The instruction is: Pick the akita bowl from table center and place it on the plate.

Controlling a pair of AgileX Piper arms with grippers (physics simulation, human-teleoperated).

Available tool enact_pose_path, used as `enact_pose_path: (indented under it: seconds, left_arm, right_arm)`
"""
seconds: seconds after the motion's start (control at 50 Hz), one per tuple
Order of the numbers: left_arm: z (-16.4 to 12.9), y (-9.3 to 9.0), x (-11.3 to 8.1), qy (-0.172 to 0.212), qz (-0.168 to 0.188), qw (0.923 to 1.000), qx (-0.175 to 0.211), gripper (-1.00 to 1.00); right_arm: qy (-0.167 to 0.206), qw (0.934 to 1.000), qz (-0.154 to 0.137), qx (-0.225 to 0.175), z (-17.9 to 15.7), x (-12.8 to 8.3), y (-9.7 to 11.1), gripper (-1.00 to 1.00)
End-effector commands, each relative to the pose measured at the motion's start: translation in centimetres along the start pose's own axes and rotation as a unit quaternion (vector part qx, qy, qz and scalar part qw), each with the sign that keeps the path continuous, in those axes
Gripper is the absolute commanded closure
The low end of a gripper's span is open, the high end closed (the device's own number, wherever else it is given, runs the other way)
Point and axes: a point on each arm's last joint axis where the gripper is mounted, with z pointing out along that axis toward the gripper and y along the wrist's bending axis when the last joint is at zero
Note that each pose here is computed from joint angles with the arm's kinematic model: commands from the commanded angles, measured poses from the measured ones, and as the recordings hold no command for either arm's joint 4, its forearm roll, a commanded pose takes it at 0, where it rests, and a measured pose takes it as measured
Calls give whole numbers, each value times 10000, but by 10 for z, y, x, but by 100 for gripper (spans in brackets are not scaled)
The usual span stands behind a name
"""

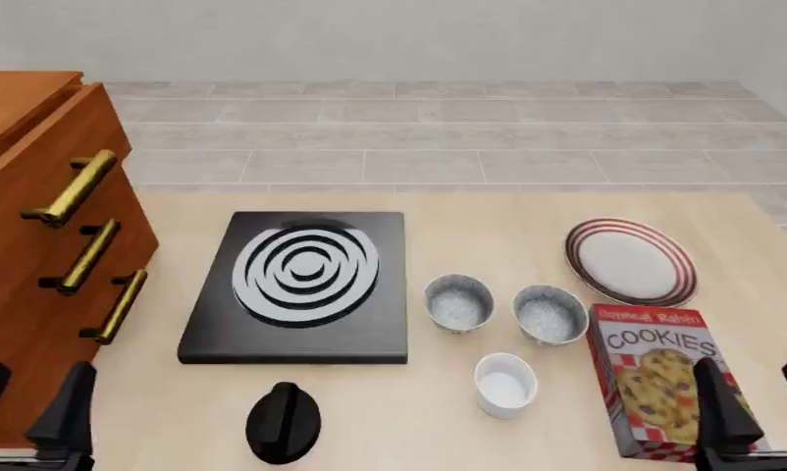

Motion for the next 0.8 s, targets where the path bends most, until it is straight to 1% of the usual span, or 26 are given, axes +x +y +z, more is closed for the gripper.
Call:
enact_pose_path:
  seconds: [0.02, 0.08, 0.18, 0.3, 0.34, 0.38, 0.46, 0.6, 0.66, 0.68, 0.76, 0.8]
  left_arm:
    - [1, 0, 0, 4, 0, 10000, 0, -100]
    - [1, 0, 0, 4, 0, 10000, 0, -100]
    - [1, 0, -1, 4, 0, 10000, 0, -100]
    - [1, 0, -1, 5, 1, 10000, -1, -100]
    - [1, 0, -1, 6, 0, 10000, 1, -100]
    - [1, 0, -1, 6, 0, 10000, 1, -100]
    - [1, 0, -1, 2, 2, 10000, 0, -100]
    - [1, 0, -1, 8, 0, 10000, -1, -100]
    - [1, 0, -1, 7, -1, 10000, -1, -100]
    - [1, 0, -1, 7, -1, 10000, -1, -100]
    - [1, 0, -1, 5, 0, 10000, 0, -100]
    - [1, 0, -1, 1, 0, 10000, 1, -100]
  right_arm:
    - [-37, 9997, 233, -57, -3, -2, 1, -100]
    - [-39, 9998, 210, -7, -4, -5, 0, -100]
    - [-10, 9999, 167, -42, -4, -5, 0, -100]
    - [61, 9998, -34, -192, -1, -9, 2, -100]
    - [99, 9998, 55, -162, 1, -7, 2, -100]
    - [191, 9996, -36, -215, 3, -3, 2, -100]
    - [295, 9993, -12, -238, 4, 0, 3, -100]
    - [304, 9991, -82, -289, 8, -13, 3, -100]
    - [250, 9992, -81, -316, 8, -25, 3, -100]
    - [250, 9992, -81, -316, 7, -25, 3, -100]
    - [241, 9990, -102, -369, 7, -37, 3, -100]
    - [230, 9988, -120, -406, 6, -47, 2, -100]
